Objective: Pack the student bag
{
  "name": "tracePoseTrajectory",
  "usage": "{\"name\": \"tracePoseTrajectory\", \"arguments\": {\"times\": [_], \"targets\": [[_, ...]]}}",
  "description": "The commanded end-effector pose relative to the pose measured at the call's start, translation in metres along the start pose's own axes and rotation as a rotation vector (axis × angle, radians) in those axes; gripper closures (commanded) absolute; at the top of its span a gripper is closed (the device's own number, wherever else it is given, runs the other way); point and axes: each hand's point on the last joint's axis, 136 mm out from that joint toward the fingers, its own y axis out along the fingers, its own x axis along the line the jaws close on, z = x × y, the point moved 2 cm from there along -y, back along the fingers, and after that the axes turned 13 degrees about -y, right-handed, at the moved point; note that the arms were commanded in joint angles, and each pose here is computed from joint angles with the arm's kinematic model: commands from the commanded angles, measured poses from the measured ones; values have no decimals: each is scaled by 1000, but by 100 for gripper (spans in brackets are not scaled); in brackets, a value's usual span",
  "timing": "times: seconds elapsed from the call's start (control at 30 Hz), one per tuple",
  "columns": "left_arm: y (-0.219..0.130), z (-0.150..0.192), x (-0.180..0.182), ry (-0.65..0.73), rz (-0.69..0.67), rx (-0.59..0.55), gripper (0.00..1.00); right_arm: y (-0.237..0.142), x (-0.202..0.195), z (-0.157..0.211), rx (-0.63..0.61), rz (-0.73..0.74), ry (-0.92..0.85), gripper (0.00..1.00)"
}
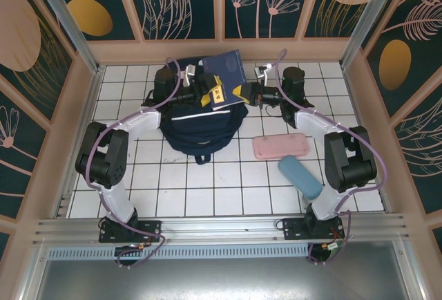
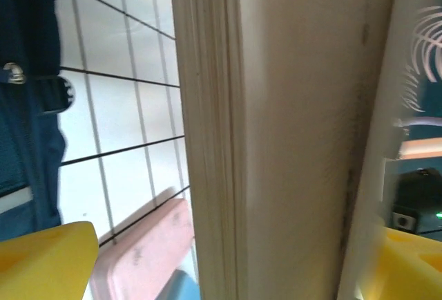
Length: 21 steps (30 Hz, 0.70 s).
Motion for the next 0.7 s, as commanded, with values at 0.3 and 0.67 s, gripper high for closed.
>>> {"name": "tracePoseTrajectory", "arguments": {"times": [0.3, 0.67], "targets": [[-29, 24, -77, 177, 209, 42, 37, 1, 20, -4, 55, -50, -36, 100], [-37, 15, -97, 137, 301, -41, 94, -6, 28, -13, -60, 10, -50, 67]]}}
